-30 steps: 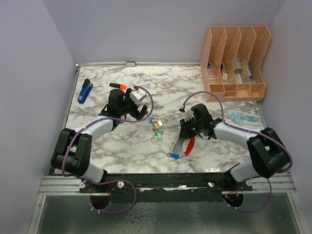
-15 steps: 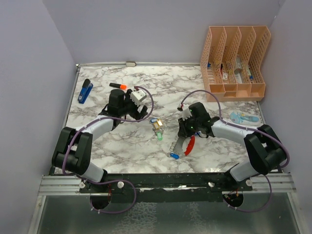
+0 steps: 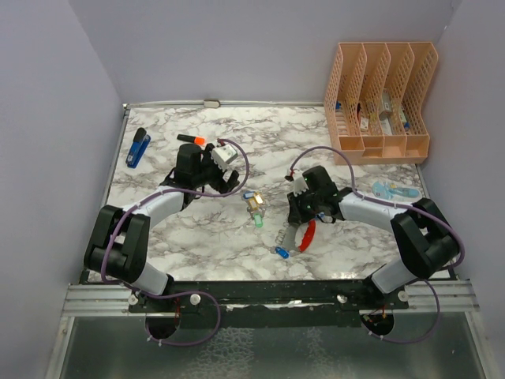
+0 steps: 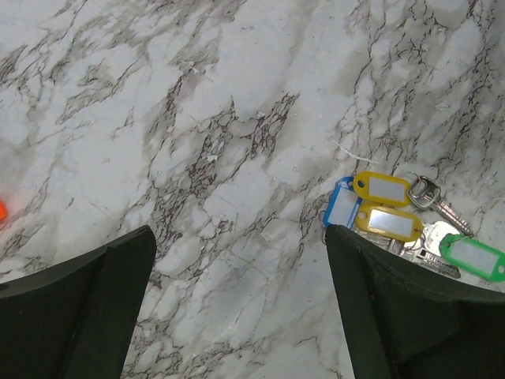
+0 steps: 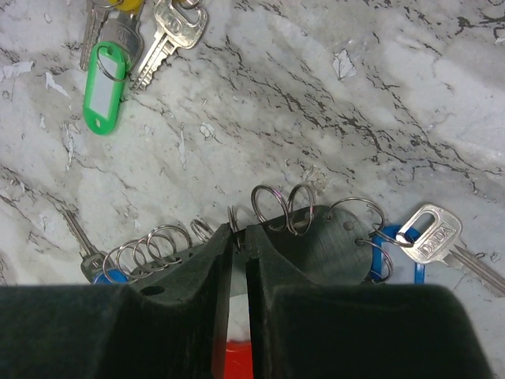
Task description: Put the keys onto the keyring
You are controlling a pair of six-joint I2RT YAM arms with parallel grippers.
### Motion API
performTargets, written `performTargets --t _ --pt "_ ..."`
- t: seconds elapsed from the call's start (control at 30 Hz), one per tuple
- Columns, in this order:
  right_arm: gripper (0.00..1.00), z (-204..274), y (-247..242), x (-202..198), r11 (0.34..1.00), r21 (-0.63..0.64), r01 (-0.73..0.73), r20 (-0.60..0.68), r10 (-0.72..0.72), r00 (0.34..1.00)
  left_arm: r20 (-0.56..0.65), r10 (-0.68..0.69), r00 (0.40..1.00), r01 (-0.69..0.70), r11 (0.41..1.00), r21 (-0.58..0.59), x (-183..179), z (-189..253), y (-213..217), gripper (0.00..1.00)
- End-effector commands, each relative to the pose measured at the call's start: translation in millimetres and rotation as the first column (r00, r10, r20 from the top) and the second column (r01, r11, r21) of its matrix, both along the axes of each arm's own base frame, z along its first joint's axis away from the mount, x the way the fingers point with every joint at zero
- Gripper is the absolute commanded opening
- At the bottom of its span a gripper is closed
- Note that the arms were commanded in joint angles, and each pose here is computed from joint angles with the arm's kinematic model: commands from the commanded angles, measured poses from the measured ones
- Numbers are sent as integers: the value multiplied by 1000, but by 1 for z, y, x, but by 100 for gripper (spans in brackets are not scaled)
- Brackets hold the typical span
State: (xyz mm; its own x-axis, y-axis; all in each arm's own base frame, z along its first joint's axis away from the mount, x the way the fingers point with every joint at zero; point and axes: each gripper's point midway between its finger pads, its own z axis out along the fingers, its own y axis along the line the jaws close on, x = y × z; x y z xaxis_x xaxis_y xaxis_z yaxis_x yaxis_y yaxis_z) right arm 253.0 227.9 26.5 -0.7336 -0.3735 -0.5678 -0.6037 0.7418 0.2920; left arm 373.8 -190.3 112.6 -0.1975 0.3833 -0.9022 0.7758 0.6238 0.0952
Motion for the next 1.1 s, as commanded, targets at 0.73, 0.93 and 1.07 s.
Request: performTargets --t 0.73,0.93,1.07 --pt "1 4 -1 -6 1000 -2 -1 10 1 1000 25 -20 999 20 1000 -7 4 10 -5 92" --pt "1 27 1 4 999 39 10 101 -14 995 29 -28 999 28 1000 -1 3 14 -6 92" --pt "1 60 7 6 993 111 -43 209 19 978 41 -45 998 45 999 16 1 20 -8 92"
